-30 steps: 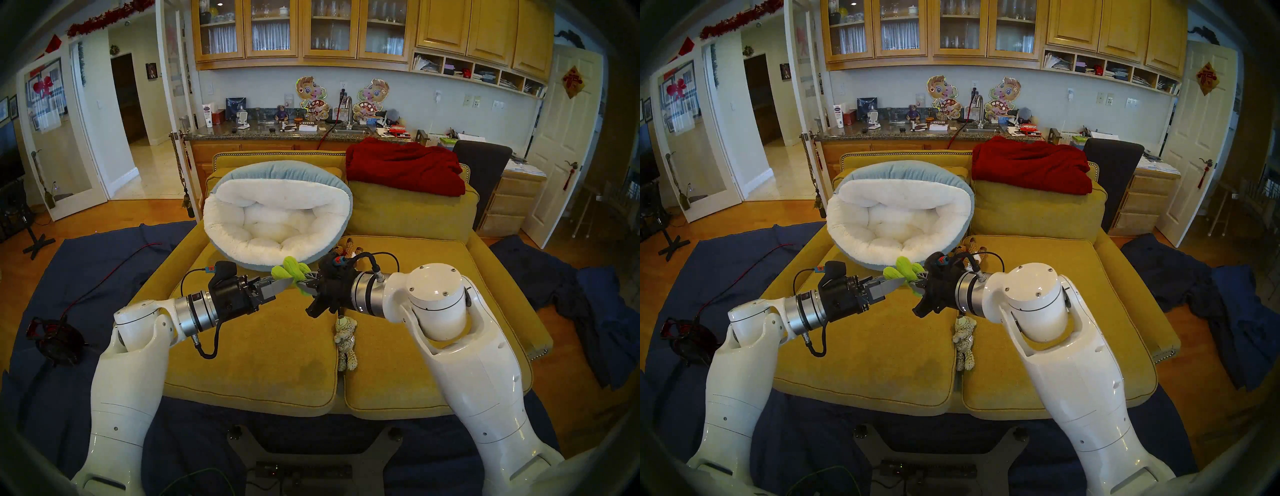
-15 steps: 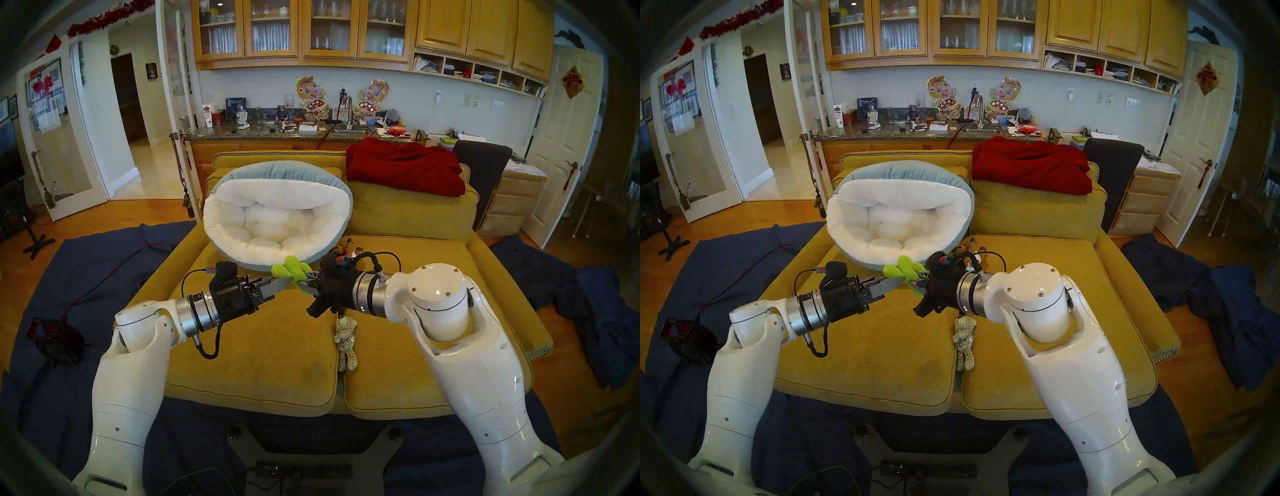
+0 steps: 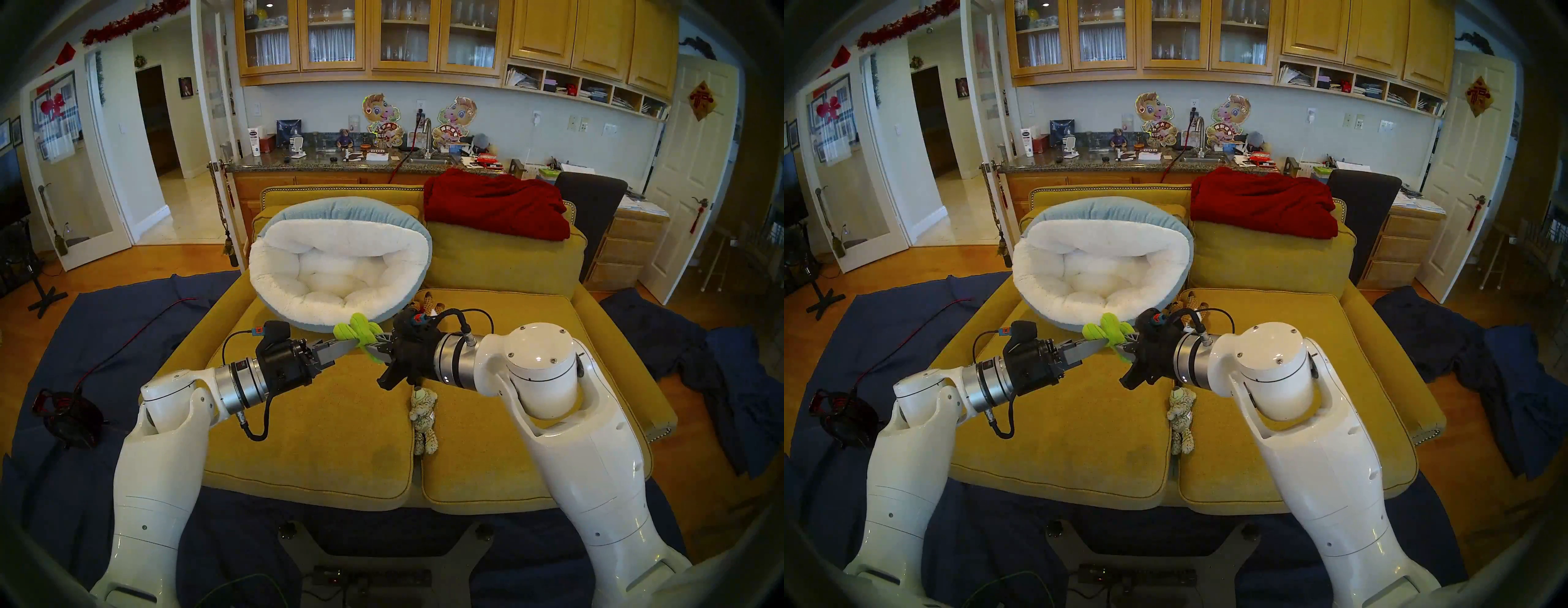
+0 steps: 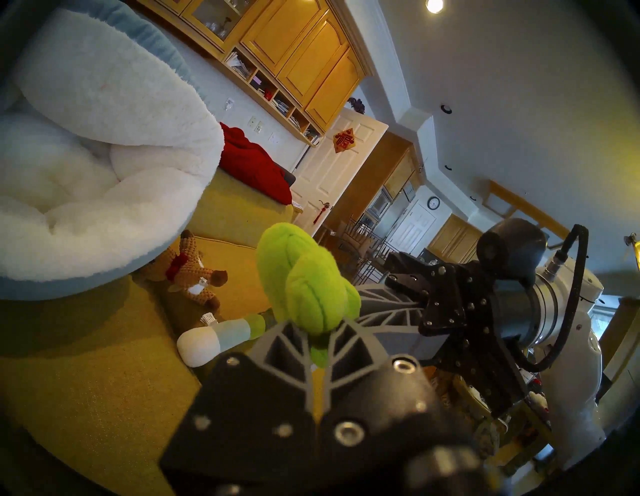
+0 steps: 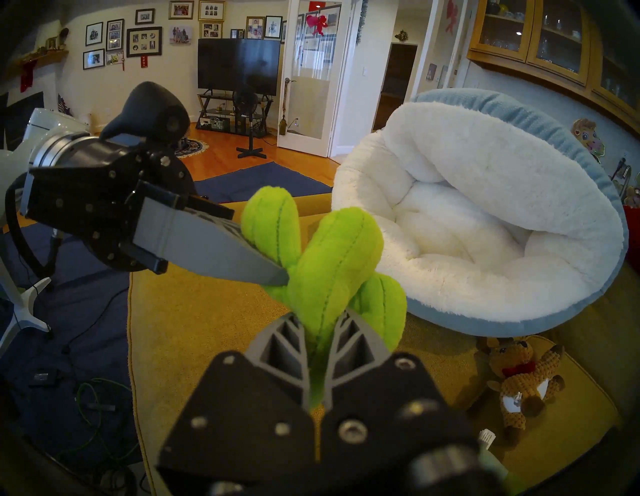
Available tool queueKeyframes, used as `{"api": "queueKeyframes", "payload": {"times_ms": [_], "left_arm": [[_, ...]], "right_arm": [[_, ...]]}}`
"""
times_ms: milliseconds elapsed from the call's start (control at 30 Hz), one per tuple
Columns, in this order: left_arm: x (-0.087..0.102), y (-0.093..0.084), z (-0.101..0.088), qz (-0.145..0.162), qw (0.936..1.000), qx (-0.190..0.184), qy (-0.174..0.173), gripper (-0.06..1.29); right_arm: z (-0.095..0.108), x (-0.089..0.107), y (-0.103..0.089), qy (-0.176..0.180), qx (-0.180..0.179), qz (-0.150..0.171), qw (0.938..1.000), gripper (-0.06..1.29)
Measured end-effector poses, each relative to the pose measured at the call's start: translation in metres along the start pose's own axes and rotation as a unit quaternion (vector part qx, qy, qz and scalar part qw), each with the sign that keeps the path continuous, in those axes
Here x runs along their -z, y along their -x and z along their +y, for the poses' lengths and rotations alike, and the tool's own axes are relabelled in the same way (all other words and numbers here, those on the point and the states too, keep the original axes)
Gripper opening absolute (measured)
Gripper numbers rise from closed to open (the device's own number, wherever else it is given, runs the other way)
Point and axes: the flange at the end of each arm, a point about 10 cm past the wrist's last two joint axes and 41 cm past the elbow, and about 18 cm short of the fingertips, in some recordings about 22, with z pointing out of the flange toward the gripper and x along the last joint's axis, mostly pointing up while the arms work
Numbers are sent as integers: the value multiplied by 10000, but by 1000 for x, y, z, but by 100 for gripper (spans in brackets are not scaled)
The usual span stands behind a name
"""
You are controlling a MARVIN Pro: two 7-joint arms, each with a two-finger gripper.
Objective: Put toys into dog bed
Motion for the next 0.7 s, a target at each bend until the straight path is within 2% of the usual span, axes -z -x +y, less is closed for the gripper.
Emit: {"api": "queueKeyframes", "payload": {"times_ms": [267, 367, 467, 567, 633, 700], "left_arm": [[0, 1, 0, 32, 10000, 20, 16, -2], [1, 2, 0, 47, 10000, 24, 14, -2], [0, 2, 0, 59, 10000, 28, 14, -2], [0, 2, 0, 65, 10000, 30, 13, -2], [0, 2, 0, 70, 10000, 32, 12, -2], [0, 2, 0, 77, 10000, 34, 11, -2]], "right_arm": [[-1, 1, 0, -25, -4, 4, 10000, -3], [-2, 1, 0, -71, -5, 4, 10000, 70], [-5, 1, 0, -141, -7, 13, 9999, 102], [-6, 1, 0, -175, -11, 15, 9998, 109], [-7, 1, 0, -195, -13, 14, 9998, 119], [-7, 1, 1, -220, -17, 12, 9998, 121]]}}
